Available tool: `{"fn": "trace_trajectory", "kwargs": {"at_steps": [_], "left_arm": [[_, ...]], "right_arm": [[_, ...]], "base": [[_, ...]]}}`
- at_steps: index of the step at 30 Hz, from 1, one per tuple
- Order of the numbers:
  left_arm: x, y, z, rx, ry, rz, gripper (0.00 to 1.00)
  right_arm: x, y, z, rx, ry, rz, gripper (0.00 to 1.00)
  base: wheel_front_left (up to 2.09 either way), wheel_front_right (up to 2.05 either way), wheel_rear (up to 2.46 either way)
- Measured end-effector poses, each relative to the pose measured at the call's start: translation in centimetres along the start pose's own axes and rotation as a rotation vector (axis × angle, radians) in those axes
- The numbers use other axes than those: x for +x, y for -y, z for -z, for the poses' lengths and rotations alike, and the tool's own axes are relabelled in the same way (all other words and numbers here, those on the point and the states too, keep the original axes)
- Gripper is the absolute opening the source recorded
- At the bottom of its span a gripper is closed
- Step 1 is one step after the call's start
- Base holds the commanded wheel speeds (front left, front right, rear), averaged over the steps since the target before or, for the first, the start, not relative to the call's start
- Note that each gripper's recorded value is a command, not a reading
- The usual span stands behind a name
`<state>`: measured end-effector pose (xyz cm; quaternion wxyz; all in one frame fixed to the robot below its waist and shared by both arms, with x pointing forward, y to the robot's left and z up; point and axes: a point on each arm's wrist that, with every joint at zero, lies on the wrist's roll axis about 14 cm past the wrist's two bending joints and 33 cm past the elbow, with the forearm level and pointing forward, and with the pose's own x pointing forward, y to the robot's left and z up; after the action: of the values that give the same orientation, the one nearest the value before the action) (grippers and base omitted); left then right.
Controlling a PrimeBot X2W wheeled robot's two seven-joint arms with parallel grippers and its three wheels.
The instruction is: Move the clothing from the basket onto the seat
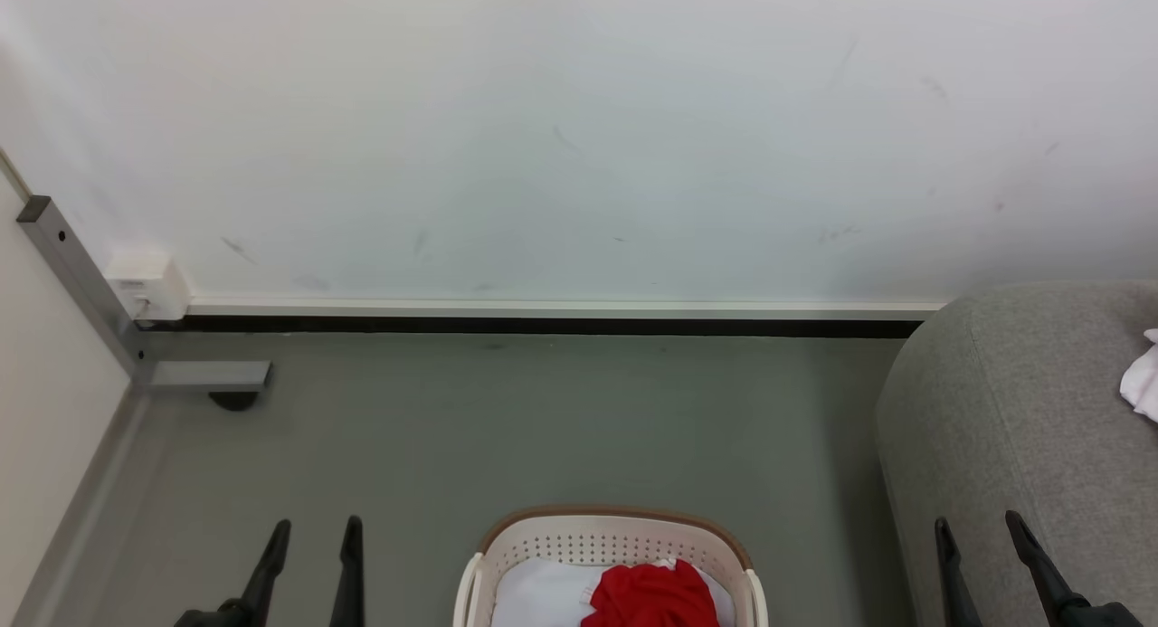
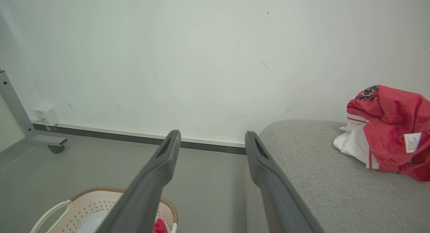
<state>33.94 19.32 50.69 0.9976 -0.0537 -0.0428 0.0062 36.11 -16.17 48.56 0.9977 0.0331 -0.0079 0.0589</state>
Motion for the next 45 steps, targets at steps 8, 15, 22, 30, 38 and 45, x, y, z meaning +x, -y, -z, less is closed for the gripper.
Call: {"fn": "trace_trajectory", "kwargs": {"at_steps": [8,15,22,30,38,45], "left_arm": [[0.3,0.6,0.4,0.000,-0.011,0.028,1.00],[0.9,1.1,1.0,-0.004,-0.027,0.048,1.00],[3.1,3.4,2.2,0.000,-0.058,0.129,1.00],[6.2,9.4,8.1,0.012,-0.216,0.325,1.00],[7.4,14.9,16.4,0.078,-0.457,0.531,1.00],[5.8,17.3,24.2,0.182,-0.727,0.690,1.00]], "right_arm": [[-0.2,0.1,0.3,0.003,-0.008,0.005,1.00],[-0.3,0.2,0.6,0.003,-0.020,0.007,1.00],[0.8,1.2,0.3,-0.008,-0.010,0.033,1.00],[2.3,3.1,1.4,-0.021,-0.040,0.080,1.00],[3.9,4.5,2.9,-0.037,-0.075,0.110,1.00],[5.9,5.1,4.5,-0.063,-0.104,0.107,1.00]], "base": [[0.00,0.00,0.00],[0.00,0.00,0.00],[0.00,0.00,0.00],[0.00,0.00,0.00],[0.00,0.00,0.00],[0.00,0.00,0.00]]}}
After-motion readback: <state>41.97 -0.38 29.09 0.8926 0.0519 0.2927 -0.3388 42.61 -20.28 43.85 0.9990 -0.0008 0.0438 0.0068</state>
